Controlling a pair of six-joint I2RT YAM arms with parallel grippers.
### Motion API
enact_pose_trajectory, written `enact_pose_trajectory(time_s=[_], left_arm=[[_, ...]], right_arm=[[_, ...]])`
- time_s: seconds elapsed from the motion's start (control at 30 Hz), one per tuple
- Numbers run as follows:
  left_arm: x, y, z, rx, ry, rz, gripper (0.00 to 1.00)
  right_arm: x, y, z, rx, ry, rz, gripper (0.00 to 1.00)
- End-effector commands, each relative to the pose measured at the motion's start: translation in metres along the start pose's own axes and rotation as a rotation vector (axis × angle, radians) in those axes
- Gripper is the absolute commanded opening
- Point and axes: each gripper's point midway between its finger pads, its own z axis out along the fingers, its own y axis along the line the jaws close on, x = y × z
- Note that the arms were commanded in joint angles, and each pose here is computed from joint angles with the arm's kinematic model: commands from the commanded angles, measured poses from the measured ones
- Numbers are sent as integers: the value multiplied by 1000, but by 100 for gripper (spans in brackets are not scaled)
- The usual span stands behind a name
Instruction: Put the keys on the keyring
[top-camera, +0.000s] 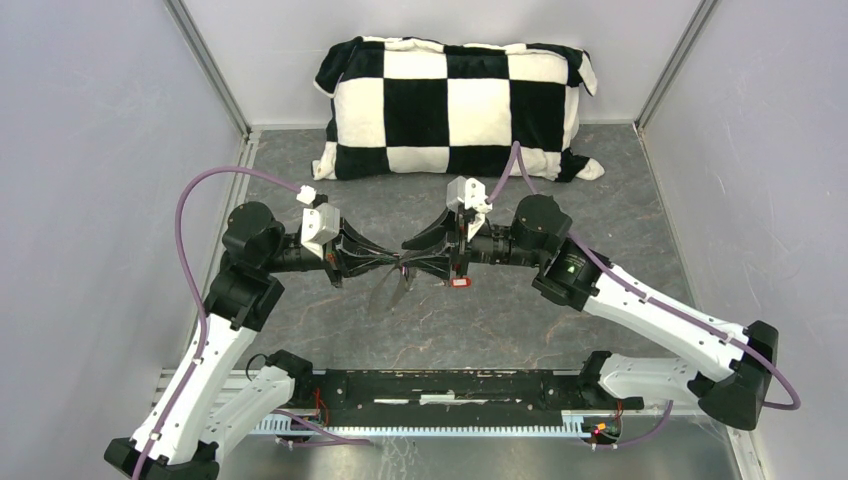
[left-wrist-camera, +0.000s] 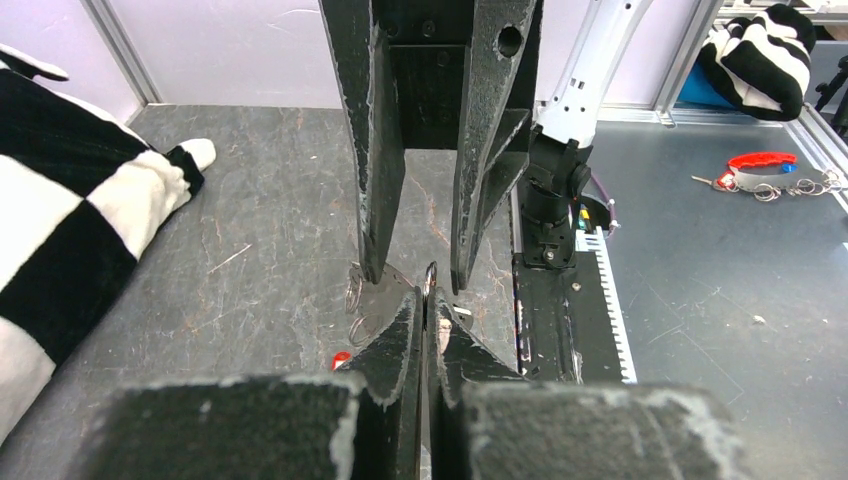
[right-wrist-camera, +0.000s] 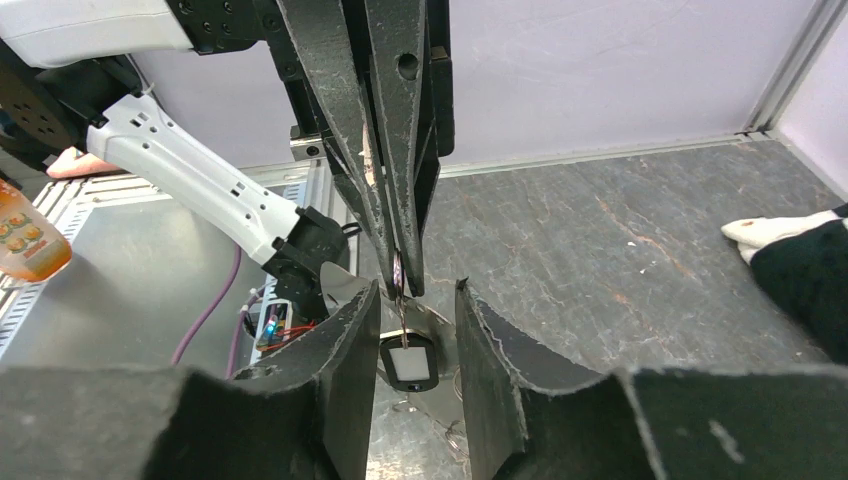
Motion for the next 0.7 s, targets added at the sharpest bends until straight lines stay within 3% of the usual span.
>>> enact_pose_trajectory(time_s=[0.0,0.13,0.27,0.37,0.5,0.67], left_arm=[[-21,-6,-3,17,-32,100,2],[-20,-7,-2,25,-31,96,2],[-15,-14,-3,65,-14,85,2],[-10,-18,-4,93,4,87,5],[6,-22,-7,129,80,85,39],[27,-20,-12,148,171,123,47]], right_arm=[[-6,6,4,-37,-37,-1,37],[-5,4,6,-36,-39,-3,25],[-7,5,6,-43,-43,-12,1],[-1,3,6,-38,2,-14,0],[9,0,3,-19,79,-19,0],[33,-2,-1,-13,225,6,1]])
